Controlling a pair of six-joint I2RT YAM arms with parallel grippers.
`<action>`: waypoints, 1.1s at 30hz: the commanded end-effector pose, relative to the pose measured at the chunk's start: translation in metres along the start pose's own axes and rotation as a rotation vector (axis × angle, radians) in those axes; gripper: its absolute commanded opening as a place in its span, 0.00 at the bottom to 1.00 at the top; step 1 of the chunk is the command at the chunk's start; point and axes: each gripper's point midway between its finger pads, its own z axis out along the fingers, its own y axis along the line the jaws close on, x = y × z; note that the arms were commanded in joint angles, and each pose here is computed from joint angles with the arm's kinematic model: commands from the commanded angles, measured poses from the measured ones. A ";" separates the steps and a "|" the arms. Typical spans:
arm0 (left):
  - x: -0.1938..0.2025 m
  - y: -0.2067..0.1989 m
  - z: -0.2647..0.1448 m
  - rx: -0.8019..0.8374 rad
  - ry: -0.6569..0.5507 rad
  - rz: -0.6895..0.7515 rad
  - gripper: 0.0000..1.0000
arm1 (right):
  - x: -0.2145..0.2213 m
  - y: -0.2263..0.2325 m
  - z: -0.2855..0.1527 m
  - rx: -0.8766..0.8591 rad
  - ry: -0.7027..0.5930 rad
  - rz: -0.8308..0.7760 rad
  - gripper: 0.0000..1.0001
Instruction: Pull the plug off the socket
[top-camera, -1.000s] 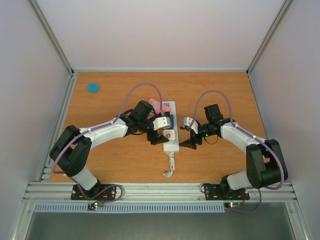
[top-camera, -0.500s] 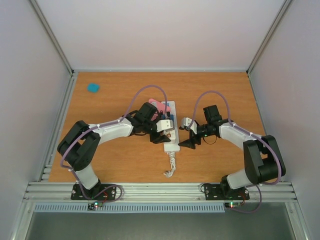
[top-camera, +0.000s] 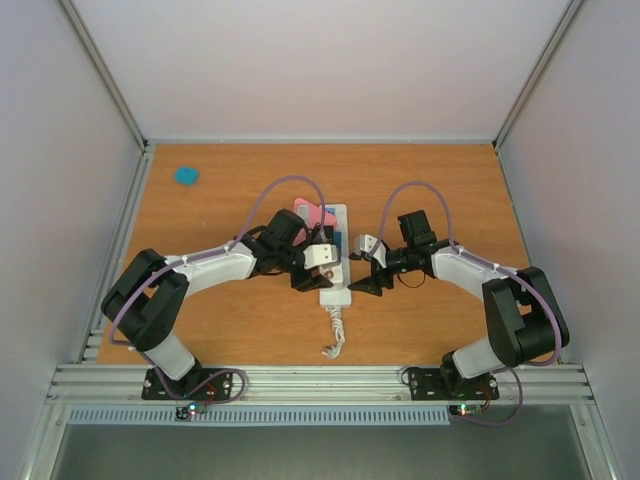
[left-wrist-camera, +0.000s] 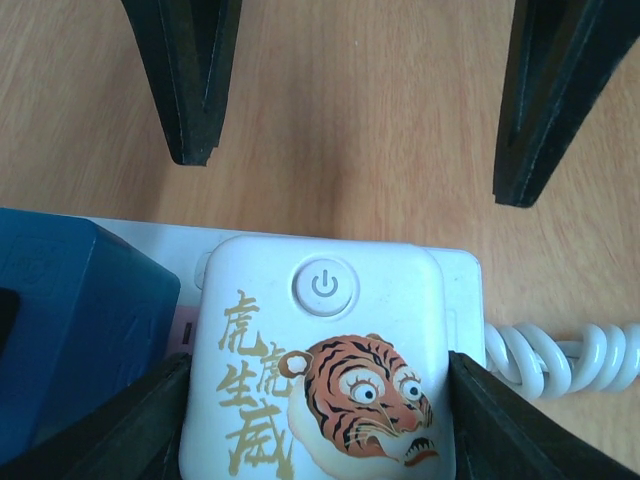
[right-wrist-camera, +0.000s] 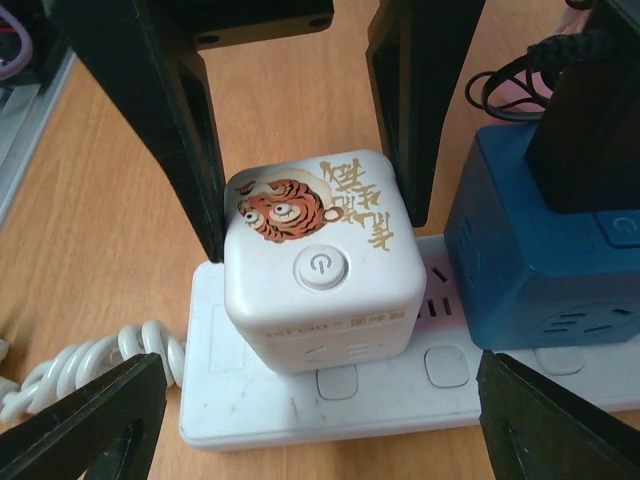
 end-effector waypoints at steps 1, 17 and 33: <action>0.000 -0.008 -0.018 0.011 -0.023 0.046 0.33 | -0.004 0.007 0.012 -0.022 -0.015 -0.052 0.86; 0.046 -0.026 -0.043 0.035 0.073 0.078 0.31 | -0.054 0.028 0.059 -0.078 -0.142 -0.048 0.89; 0.046 -0.032 -0.052 0.039 0.046 0.081 0.31 | -0.019 0.050 0.090 -0.073 -0.132 -0.102 0.89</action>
